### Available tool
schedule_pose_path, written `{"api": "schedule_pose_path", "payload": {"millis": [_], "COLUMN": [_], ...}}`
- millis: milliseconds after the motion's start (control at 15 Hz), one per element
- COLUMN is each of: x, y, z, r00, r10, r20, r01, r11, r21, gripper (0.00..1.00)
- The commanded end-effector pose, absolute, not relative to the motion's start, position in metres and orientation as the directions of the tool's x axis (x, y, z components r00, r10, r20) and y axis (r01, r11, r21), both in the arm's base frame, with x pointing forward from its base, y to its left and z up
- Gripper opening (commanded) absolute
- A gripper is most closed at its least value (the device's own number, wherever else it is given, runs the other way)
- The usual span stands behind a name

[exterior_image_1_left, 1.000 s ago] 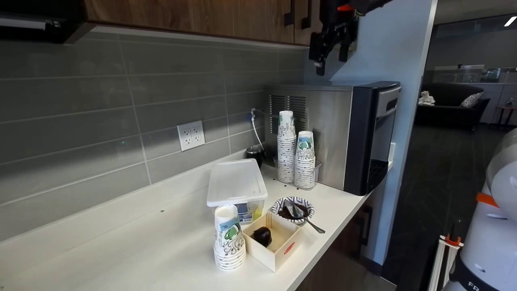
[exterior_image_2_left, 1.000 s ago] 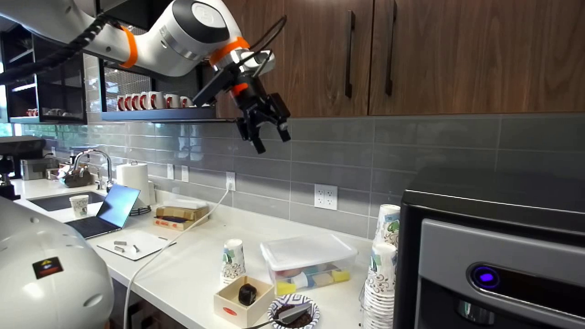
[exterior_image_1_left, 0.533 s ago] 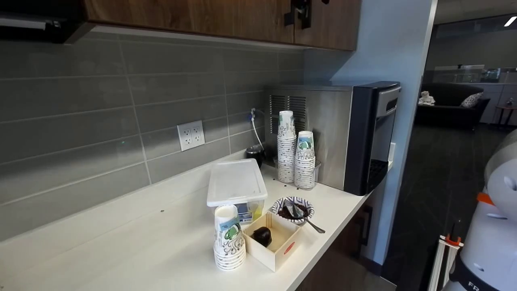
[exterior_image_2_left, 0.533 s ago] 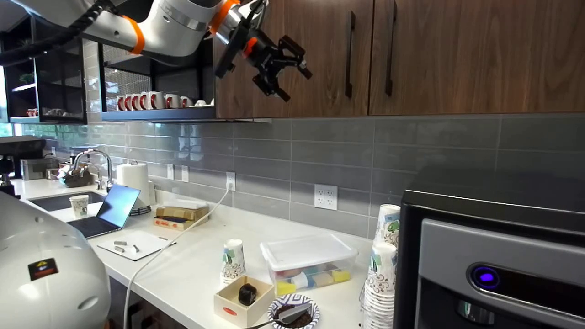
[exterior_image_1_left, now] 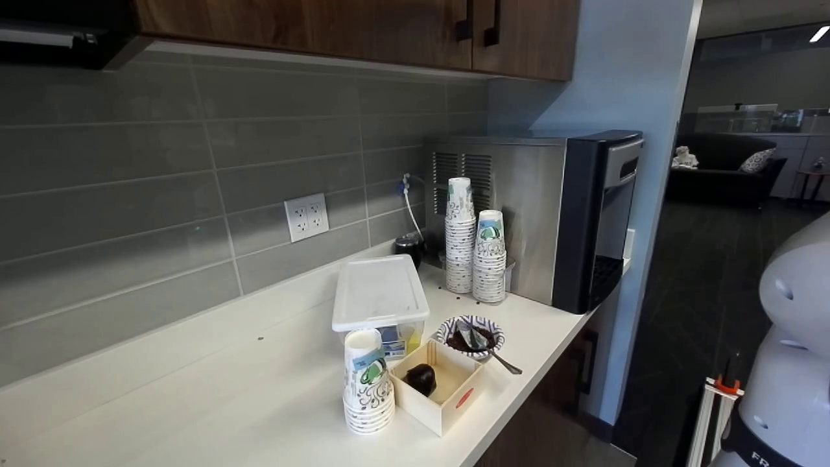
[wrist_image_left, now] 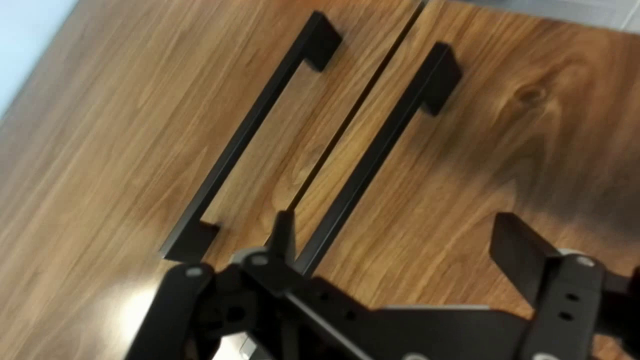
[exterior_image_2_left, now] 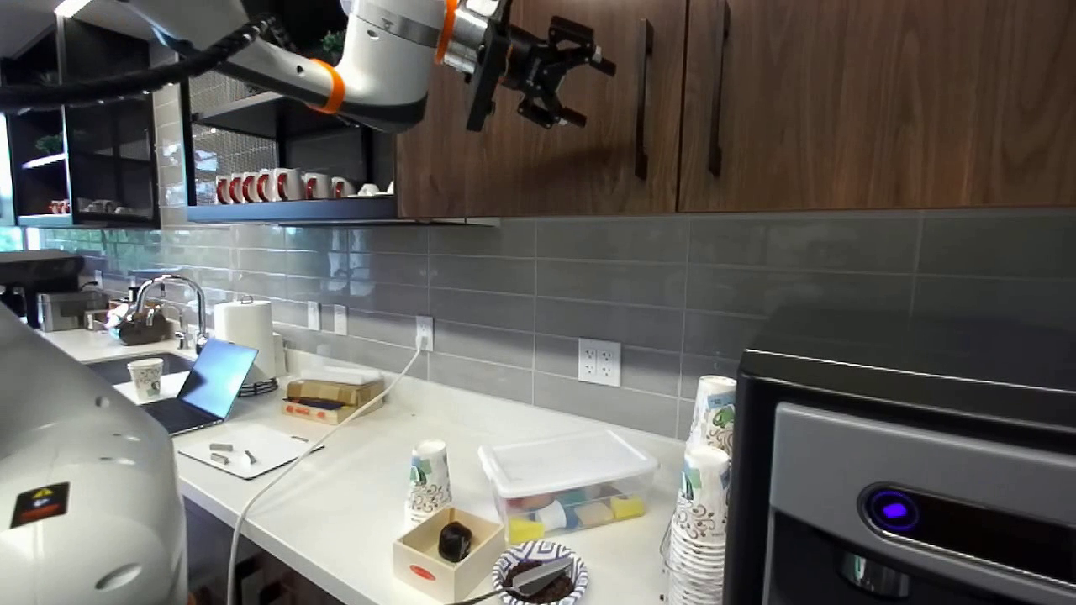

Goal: Open the left door of the top cabinet and close it

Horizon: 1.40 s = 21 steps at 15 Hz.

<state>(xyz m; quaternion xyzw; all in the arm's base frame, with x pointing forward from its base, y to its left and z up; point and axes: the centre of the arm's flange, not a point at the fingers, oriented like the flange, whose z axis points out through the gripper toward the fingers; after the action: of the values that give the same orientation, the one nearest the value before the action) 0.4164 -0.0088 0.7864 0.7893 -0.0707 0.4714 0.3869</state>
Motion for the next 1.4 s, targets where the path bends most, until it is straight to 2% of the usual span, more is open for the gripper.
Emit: {"api": "schedule_pose_path", "payload": {"millis": [0,667,933,1333], "x": [0.45,0.429,0.438,0.457], "y": [-0.013,-0.041,-0.063,-0.049], "z": [0.804,0.809,0.804,0.8], "r00": [0.444,0.338,0.333,0.336], "r10": [0.258,0.229,0.177,0.172], "r20": [0.858,0.913,0.926,0.926], "r01": [-0.604,-0.744,-0.762,-0.735], "r11": [-0.621,-0.529,-0.528,-0.567], "r21": [0.5,0.408,0.375,0.372], "gripper": [1.0,1.0,1.0,1.0]}}
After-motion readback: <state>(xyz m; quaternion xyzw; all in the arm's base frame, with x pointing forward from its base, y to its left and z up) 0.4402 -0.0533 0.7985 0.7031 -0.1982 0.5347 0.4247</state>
